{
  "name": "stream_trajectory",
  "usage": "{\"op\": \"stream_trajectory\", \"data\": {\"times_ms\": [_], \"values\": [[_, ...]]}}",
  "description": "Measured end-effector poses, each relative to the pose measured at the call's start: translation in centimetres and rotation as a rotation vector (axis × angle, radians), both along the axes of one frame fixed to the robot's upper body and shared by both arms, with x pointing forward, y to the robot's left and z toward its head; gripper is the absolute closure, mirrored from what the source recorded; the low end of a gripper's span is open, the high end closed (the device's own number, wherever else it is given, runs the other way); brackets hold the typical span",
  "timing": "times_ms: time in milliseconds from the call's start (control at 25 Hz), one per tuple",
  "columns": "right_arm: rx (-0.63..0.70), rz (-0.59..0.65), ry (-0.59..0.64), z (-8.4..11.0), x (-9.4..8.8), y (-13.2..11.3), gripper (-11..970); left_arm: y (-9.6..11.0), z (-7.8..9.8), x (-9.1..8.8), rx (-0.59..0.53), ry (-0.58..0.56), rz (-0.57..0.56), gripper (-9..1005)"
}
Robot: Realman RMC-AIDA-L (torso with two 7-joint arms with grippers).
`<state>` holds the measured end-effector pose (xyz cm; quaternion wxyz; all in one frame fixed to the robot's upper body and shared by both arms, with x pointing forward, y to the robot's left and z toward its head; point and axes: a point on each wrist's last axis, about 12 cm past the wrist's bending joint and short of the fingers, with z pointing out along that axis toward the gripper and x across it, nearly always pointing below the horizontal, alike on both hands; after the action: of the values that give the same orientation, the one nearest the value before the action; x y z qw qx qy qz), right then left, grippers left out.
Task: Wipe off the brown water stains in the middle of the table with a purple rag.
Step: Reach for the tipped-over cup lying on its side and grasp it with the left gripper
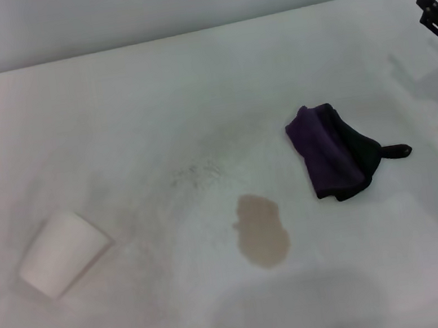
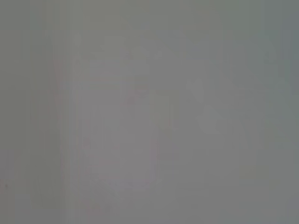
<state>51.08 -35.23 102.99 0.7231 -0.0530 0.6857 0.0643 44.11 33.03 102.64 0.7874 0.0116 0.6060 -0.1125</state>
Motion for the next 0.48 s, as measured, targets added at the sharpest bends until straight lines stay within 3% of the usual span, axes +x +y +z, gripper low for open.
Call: {"op": "stream_trajectory", "data": {"times_ms": [240, 480], "values": [[-0.011, 0.007, 0.002, 0.1, 0.4, 0.0, 128, 0.9, 0.6, 1.4, -0.152, 0.044, -0.074, 104], [-0.018, 0.014, 0.007, 0.3, 1.1, 0.3, 129, 2.7, 1.7, 4.3, -0.203, 0.208, -0.228, 104]]}}
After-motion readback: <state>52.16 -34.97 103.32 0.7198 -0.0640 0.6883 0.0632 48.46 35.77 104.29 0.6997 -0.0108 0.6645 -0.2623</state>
